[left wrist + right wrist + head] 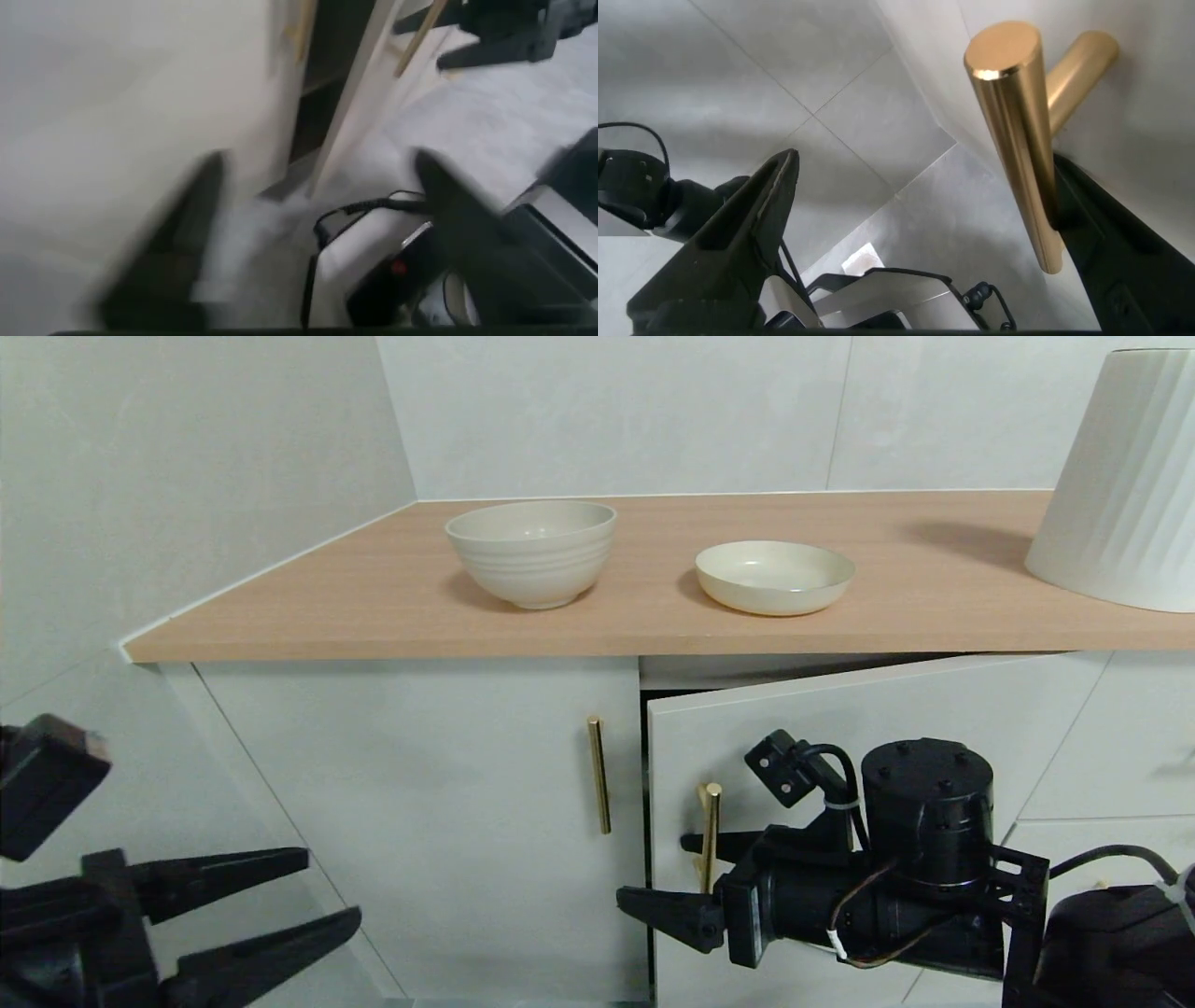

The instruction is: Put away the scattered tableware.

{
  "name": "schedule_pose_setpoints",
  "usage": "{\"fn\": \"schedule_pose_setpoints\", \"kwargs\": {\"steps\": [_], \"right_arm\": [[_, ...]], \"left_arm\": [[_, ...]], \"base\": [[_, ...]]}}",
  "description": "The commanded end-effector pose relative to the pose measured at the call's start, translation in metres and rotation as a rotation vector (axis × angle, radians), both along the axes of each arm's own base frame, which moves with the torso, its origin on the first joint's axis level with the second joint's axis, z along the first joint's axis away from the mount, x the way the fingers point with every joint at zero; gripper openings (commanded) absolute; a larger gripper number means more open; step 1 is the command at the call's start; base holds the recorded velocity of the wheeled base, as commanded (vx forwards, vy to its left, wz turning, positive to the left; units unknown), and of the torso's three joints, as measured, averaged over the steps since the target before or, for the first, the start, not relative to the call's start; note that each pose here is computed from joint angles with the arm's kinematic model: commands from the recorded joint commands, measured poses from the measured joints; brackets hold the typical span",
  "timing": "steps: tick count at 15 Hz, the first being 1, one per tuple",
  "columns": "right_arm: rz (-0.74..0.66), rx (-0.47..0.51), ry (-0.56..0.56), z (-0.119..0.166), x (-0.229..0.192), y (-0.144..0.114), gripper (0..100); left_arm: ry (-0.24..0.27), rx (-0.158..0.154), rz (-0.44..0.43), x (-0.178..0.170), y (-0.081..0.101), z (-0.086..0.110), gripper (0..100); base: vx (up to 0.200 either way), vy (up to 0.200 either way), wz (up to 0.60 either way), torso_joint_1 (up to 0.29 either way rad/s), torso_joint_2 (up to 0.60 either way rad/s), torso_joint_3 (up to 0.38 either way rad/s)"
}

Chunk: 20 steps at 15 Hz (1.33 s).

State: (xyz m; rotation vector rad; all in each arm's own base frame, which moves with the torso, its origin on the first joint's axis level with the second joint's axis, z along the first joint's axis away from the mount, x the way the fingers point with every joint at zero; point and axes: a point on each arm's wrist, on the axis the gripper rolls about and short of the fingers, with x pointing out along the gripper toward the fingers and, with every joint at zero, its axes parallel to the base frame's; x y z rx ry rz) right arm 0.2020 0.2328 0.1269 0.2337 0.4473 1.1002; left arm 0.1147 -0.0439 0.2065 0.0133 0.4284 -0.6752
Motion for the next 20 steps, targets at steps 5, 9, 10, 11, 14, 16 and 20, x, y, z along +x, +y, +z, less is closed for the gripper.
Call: {"fn": "schedule_pose_setpoints", "kwargs": {"steps": [5, 9, 10, 11, 14, 16, 20], "right_arm": [[0.013, 0.0, 0.0, -0.005, -0.004, 0.0, 100], [0.04, 0.031, -0.017, -0.004, -0.006, -0.002, 100], [0.047, 0.03, -0.014, -0.005, -0.006, -0.001, 100], [0.052, 0.03, -0.012, -0.006, -0.006, -0.001, 100], [0.068, 0.029, -0.004, -0.006, -0.008, -0.003, 100], [0.068, 0.028, -0.003, -0.007, -0.008, -0.003, 100], [0.105, 0.025, 0.01, -0.009, -0.012, -0.005, 100]], "left_arm": [[0.067, -0.179, -0.153, 0.053, -0.065, -0.005, 0], [0.121, -0.205, -0.18, 0.069, -0.078, -0.016, 0], [0.137, -0.203, -0.191, 0.074, -0.082, -0.019, 0], [0.135, -0.205, -0.194, 0.078, -0.084, -0.017, 0], [0.174, -0.178, -0.198, 0.104, -0.101, -0.03, 0], [0.192, -0.169, -0.195, 0.115, -0.107, -0.042, 0], [0.143, -0.2, -0.238, 0.138, -0.134, -0.061, 0]], "base": [[0.0, 0.0, 0.0, 0.0, 0.0, 0.0], [0.0, 0.0, 0.0, 0.0, 0.0, 0.0], [0.0, 0.0, 0.0, 0.0, 0.0, 0.0], [0.0, 0.0, 0.0, 0.0, 0.0, 0.0], [0.0, 0.0, 0.0, 0.0, 0.0, 0.0], [0.0, 0.0, 0.0, 0.0, 0.0, 0.0], [0.0, 0.0, 0.0, 0.0, 0.0, 0.0]]}}
